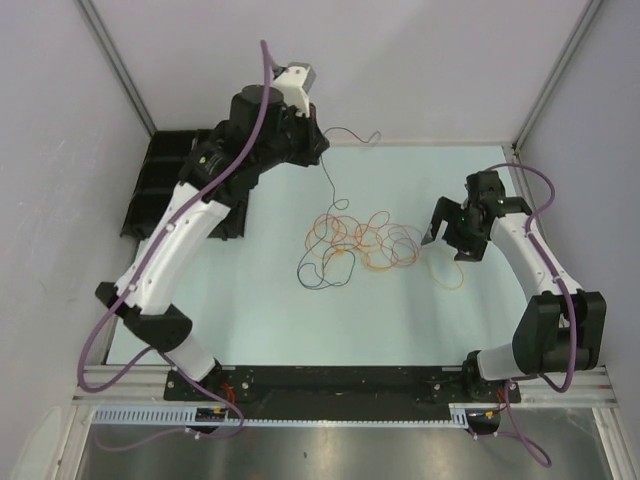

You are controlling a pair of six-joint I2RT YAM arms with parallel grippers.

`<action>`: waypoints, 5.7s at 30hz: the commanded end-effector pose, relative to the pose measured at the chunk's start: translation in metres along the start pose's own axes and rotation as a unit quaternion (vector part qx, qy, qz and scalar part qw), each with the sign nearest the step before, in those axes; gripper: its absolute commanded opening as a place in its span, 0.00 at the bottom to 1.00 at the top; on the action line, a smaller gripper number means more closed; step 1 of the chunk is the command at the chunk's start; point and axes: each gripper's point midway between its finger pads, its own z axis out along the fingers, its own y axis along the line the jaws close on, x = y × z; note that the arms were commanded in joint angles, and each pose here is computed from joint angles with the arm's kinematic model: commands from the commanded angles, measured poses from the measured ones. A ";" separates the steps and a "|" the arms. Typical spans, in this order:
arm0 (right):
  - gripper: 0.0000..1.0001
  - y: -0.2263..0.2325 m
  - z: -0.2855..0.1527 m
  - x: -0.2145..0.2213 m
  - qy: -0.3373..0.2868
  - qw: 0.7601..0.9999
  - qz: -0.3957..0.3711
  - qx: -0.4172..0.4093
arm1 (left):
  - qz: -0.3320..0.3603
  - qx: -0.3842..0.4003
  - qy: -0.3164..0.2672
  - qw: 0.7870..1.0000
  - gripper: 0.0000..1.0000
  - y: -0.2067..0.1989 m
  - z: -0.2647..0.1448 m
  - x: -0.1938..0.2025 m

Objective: Untangle the cables

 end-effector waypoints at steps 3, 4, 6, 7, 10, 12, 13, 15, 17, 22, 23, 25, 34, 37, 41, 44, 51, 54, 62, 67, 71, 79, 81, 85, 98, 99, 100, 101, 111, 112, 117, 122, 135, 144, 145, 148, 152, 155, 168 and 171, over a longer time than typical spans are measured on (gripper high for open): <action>0.98 0.019 -0.012 -0.013 -0.024 0.999 -0.013 -0.029 | -0.024 -0.030 -0.045 0.998 0.00 0.010 -0.026 -0.011; 0.98 0.022 -0.014 -0.014 -0.026 0.999 -0.015 -0.035 | -0.029 -0.026 -0.055 0.998 0.00 0.008 -0.033 -0.019; 0.98 0.037 -0.020 -0.009 -0.020 0.997 -0.031 -0.066 | -0.035 -0.004 -0.109 0.993 0.00 -0.003 -0.061 -0.057; 0.98 0.047 -0.024 -0.012 -0.027 0.995 -0.043 -0.089 | -0.036 0.005 -0.132 0.991 0.00 -0.007 -0.071 -0.071; 0.98 0.094 -0.040 -0.006 -0.028 0.978 -0.103 -0.180 | -0.020 0.031 -0.222 0.974 0.00 -0.019 -0.102 -0.120; 0.98 0.115 -0.052 -0.004 -0.028 0.967 -0.131 -0.218 | -0.017 0.029 -0.226 0.974 0.00 -0.017 -0.099 -0.119; 0.98 0.122 -0.057 -0.007 -0.030 0.964 -0.132 -0.230 | -0.020 0.033 -0.221 0.975 0.00 -0.018 -0.095 -0.116; 0.98 0.137 -0.072 -0.015 -0.032 0.958 -0.106 -0.266 | -0.025 0.041 -0.207 0.977 0.00 -0.020 -0.088 -0.109; 0.98 0.145 -0.083 -0.032 -0.039 0.951 -0.055 -0.302 | -0.037 0.055 -0.188 0.980 0.01 -0.024 -0.081 -0.096; 0.95 0.142 -0.067 -0.044 0.056 0.942 0.119 -0.310 | -0.060 0.043 -0.173 0.982 0.00 -0.011 -0.073 -0.057; 0.94 0.138 -0.065 -0.041 0.084 0.937 0.148 -0.306 | -0.062 0.030 -0.140 0.988 0.01 -0.002 -0.055 -0.025; 0.94 0.136 -0.059 -0.033 0.132 0.927 0.203 -0.288 | -0.073 0.027 -0.129 0.989 0.00 0.003 -0.050 -0.005; 0.95 0.180 -0.028 0.001 0.211 0.911 0.248 -0.255 | -0.102 -0.001 -0.059 0.993 0.00 0.029 -0.041 0.089; 0.94 0.184 -0.008 0.017 0.227 0.916 0.242 -0.228 | -0.104 -0.001 -0.049 0.993 0.00 0.030 -0.041 0.098; 0.92 0.172 0.013 0.017 0.212 0.927 0.238 -0.195 | -0.105 -0.008 -0.038 0.994 0.00 0.034 -0.040 0.108; 0.88 0.162 0.027 0.020 0.215 0.933 0.230 -0.175 | -0.108 -0.008 -0.036 0.993 0.00 0.035 -0.040 0.112; 0.84 0.168 0.045 0.038 0.239 0.933 0.214 -0.164 | -0.108 -0.012 -0.031 0.994 0.00 0.037 -0.039 0.116; 0.80 0.172 0.051 0.051 0.255 0.932 0.203 -0.156 | -0.109 -0.014 -0.028 0.994 0.00 0.038 -0.038 0.119; 0.70 0.176 0.073 0.076 0.293 0.925 0.192 -0.146 | -0.111 -0.019 -0.031 0.993 0.00 0.040 -0.040 0.119; 0.51 0.180 0.080 0.081 0.304 0.921 0.191 -0.150 | -0.112 -0.028 -0.034 0.993 0.00 0.044 -0.043 0.120; 0.10 0.182 0.078 0.077 0.298 0.922 0.191 -0.158 | -0.116 -0.030 -0.038 0.992 0.00 0.045 -0.047 0.121; 0.00 0.214 0.035 0.019 0.215 0.930 0.158 -0.253 | -0.111 -0.038 -0.046 0.992 0.00 0.046 -0.056 0.109; 0.00 0.238 0.000 -0.012 0.179 0.917 0.131 -0.331 | -0.102 -0.039 -0.053 0.993 0.13 0.044 -0.061 0.093; 0.00 0.305 -0.113 -0.091 0.066 0.881 0.002 -0.468 | -0.082 -0.056 -0.041 0.994 0.96 0.045 -0.062 0.076; 0.00 0.344 -0.247 -0.120 -0.059 0.796 -0.121 -0.590 | -0.003 -0.034 -0.099 0.994 1.00 0.023 -0.082 -0.014; 0.00 0.337 -0.239 -0.116 -0.063 0.809 -0.135 -0.569 | 0.005 -0.027 -0.099 0.995 1.00 0.021 -0.081 -0.013; 0.00 0.334 -0.235 -0.116 -0.070 0.816 -0.140 -0.556 | 0.021 -0.014 -0.108 0.994 1.00 0.016 -0.082 -0.017; 0.00 0.331 -0.231 -0.118 -0.080 0.825 -0.141 -0.542 | 0.031 -0.009 -0.107 0.994 1.00 0.014 -0.081 -0.015; 0.00 0.311 -0.222 -0.098 -0.095 0.848 -0.187 -0.486 | 0.138 0.018 -0.125 0.982 1.00 -0.023 -0.065 -0.015; 0.00 0.310 -0.216 -0.094 -0.083 0.848 -0.188 -0.488 | 0.139 0.021 -0.125 0.982 1.00 -0.025 -0.063 -0.014; 0.00 0.305 -0.227 -0.081 -0.087 0.845 -0.204 -0.487 | 0.161 0.051 -0.134 0.977 1.00 -0.040 -0.054 -0.012; 0.00 0.300 -0.232 -0.072 -0.094 0.850 -0.206 -0.476 | 0.160 0.085 -0.118 0.976 0.99 -0.055 -0.032 0.004; 0.00 0.297 -0.240 -0.051 -0.094 0.847 -0.199 -0.485 | 0.118 0.093 -0.133 0.980 0.73 -0.068 -0.005 -0.008; 0.02 0.295 -0.242 -0.043 -0.091 0.847 -0.198 -0.485 | 0.083 0.055 -0.155 0.983 0.00 -0.060 -0.005 -0.024; 0.12 0.293 -0.243 -0.043 -0.092 0.849 -0.195 -0.482 | 0.081 0.046 -0.158 0.983 0.00 -0.056 -0.006 -0.026; 0.63 0.291 -0.244 -0.046 -0.101 0.852 -0.194 -0.476 | 0.074 -0.021 -0.161 0.984 0.00 -0.032 -0.007 -0.031; 0.85 0.269 -0.241 -0.065 -0.138 0.876 -0.164 -0.432 | 0.068 -0.079 -0.178 0.978 0.00 -0.009 -0.016 -0.043; 0.85 0.239 -0.241 -0.087 -0.173 0.893 -0.123 -0.397 | 0.058 -0.131 -0.207 0.968 0.00 0.011 -0.025 -0.059; 0.85 0.181 -0.228 -0.081 -0.179 0.917 -0.069 -0.349 | 0.032 -0.222 -0.293 0.929 0.00 0.085 -0.031 -0.149; 0.85 0.173 -0.223 -0.080 -0.182 0.924 -0.071 -0.328 | 0.022 -0.245 -0.311 0.918 0.00 0.106 -0.035 -0.166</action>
